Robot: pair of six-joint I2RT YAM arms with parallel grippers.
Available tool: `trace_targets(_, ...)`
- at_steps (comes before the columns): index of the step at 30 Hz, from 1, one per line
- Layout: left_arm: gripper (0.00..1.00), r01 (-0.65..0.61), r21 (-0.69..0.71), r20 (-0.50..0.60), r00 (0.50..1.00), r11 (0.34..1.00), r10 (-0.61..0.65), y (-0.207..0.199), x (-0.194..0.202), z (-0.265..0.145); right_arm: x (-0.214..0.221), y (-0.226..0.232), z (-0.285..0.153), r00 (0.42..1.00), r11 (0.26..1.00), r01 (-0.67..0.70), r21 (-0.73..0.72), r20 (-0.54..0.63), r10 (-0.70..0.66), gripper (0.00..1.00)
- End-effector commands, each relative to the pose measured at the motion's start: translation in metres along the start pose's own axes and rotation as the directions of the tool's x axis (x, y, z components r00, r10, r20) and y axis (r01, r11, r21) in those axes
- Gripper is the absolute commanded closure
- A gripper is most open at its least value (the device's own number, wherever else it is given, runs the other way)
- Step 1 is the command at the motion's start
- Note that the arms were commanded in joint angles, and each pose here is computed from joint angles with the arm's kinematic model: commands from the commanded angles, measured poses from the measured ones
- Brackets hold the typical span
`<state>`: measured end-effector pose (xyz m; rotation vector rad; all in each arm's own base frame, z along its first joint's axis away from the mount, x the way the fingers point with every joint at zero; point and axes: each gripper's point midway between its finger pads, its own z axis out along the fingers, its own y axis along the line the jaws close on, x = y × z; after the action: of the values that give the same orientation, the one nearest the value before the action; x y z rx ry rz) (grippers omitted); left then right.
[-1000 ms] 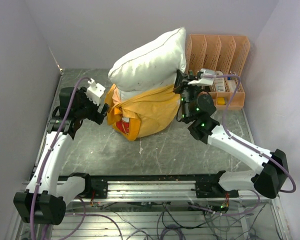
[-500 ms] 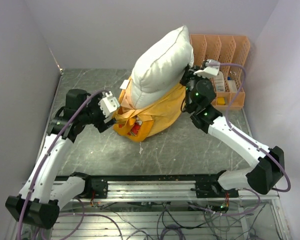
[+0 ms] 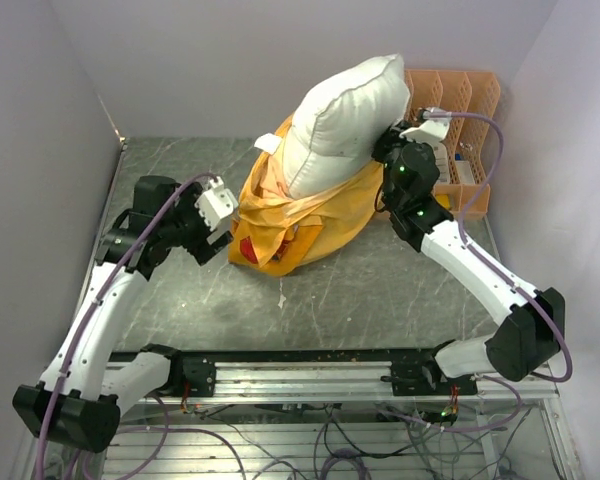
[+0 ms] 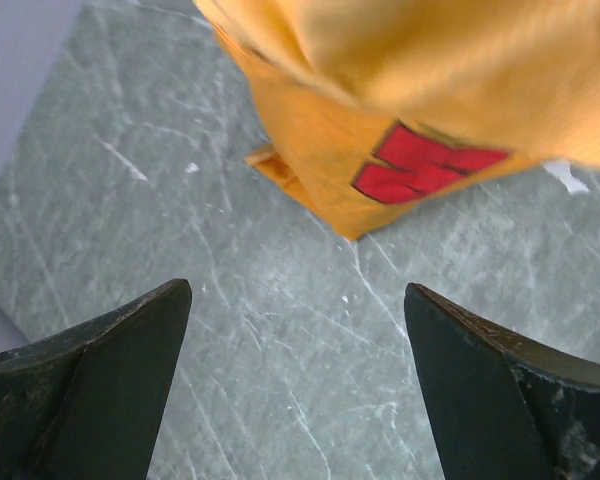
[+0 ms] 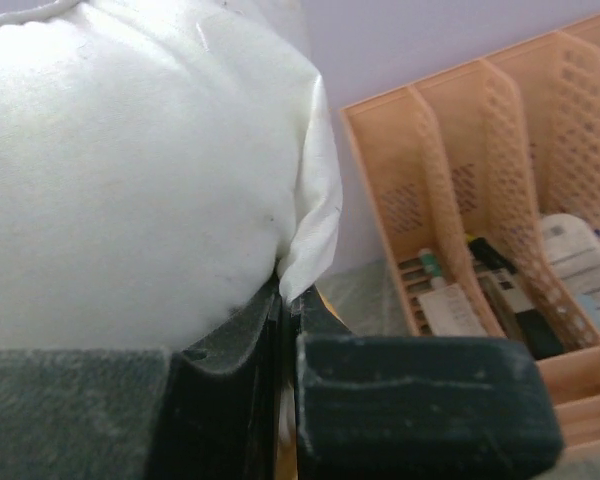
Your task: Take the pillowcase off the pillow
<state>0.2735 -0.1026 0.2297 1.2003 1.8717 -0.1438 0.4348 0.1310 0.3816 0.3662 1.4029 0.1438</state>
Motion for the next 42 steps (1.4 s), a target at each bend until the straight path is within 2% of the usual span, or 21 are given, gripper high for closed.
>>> trace_targets(1,0.01,0.113,-0.252,0.221,0.974,0.961,-0.057,0.054,-0.072,-0.049,-0.031,0.049,-0.014,0.990,0.962,-0.121,-0.243,0.039,0.134,1.00)
trace_targets(3,0.01,0.169,-0.236,0.349,0.934,0.957,-0.079,0.065,-0.124,-0.083,-0.034,0.077,-0.023,0.989,0.939,-0.127,-0.320,0.027,0.143,1.00)
trace_targets(7,0.01,0.234,-0.097,0.547,0.824,0.967,-0.145,0.070,-0.215,-0.138,-0.040,0.141,-0.051,0.988,0.874,-0.126,-0.469,0.021,0.153,1.00)
trace_targets(10,0.01,0.216,-0.080,0.625,0.772,0.973,-0.120,0.080,-0.262,-0.175,-0.045,0.184,-0.076,0.982,0.813,-0.157,-0.561,-0.003,0.188,1.00)
trace_targets(14,0.01,0.218,-0.190,0.672,0.740,0.957,-0.035,0.107,-0.294,-0.209,-0.034,0.225,-0.104,0.979,0.754,-0.183,-0.632,-0.048,0.197,1.00)
trace_targets(16,0.01,0.208,-0.219,0.657,0.754,0.953,-0.014,0.116,-0.294,-0.204,-0.027,0.242,-0.117,0.978,0.720,-0.191,-0.667,-0.067,0.197,1.00)
trace_targets(17,0.01,0.212,-0.202,0.622,0.782,0.956,-0.042,0.117,-0.285,-0.191,-0.023,0.251,-0.125,0.979,0.704,-0.189,-0.685,-0.072,0.193,1.00)
trace_targets(20,0.01,0.217,-0.120,0.461,0.877,0.969,-0.140,0.108,-0.245,-0.140,-0.015,0.265,-0.139,0.981,0.679,-0.180,-0.712,-0.077,0.180,1.00)
trace_targets(22,0.01,0.242,-0.072,0.358,0.912,0.968,-0.201,0.100,-0.217,-0.112,-0.011,0.269,-0.145,0.980,0.666,-0.183,-0.723,-0.085,0.177,1.00)
trace_targets(24,0.01,0.262,-0.067,0.283,0.930,0.963,-0.234,0.095,-0.193,-0.094,-0.007,0.270,-0.149,0.981,0.659,-0.183,-0.730,-0.089,0.174,1.00)
trace_targets(30,0.01,0.243,-0.209,0.186,0.961,0.947,-0.205,0.112,-0.153,-0.076,-0.002,0.269,-0.160,0.981,0.643,-0.186,-0.743,-0.100,0.168,1.00)
trace_targets(32,0.08,0.229,-0.201,0.165,0.966,0.953,-0.197,0.110,-0.146,-0.069,-0.001,0.270,-0.163,0.982,0.635,-0.183,-0.751,-0.106,0.158,1.00)
trace_targets(33,0.17,0.221,-0.186,0.160,0.968,0.957,-0.192,0.107,-0.144,-0.065,0.001,0.271,-0.163,0.983,0.635,-0.178,-0.751,-0.109,0.146,1.00)
trace_targets(34,0.29,0.210,-0.164,0.160,0.970,0.964,-0.184,0.103,-0.144,-0.062,0.002,0.271,-0.162,0.985,0.638,-0.171,-0.751,-0.112,0.132,1.00)
trace_targets(35,0.44,0.201,-0.142,0.167,0.970,0.969,-0.177,0.099,-0.145,-0.061,0.005,0.269,-0.156,0.987,0.656,-0.159,-0.738,-0.117,0.108,0.92)
trace_targets(37,0.74,0.191,-0.147,0.213,0.964,0.971,-0.157,0.099,-0.153,-0.065,0.013,0.258,-0.135,0.984,0.695,-0.164,-0.700,-0.168,0.063,0.57)
trace_targets(38,0.85,0.185,-0.173,0.238,0.961,0.967,-0.141,0.103,-0.158,-0.070,0.018,0.249,-0.121,0.975,0.706,-0.189,-0.682,-0.215,0.052,0.50)
trace_targets(39,0.92,0.173,-0.203,0.267,0.957,0.964,-0.116,0.108,-0.165,-0.078,0.020,0.238,-0.109,0.962,0.711,-0.231,-0.664,-0.264,0.067,0.47)
trace_targets(42,0.93,0.110,-0.246,0.310,0.950,0.963,-0.029,0.112,-0.181,-0.097,0.021,0.201,-0.088,0.938,0.720,-0.306,-0.623,-0.325,0.118,0.33)
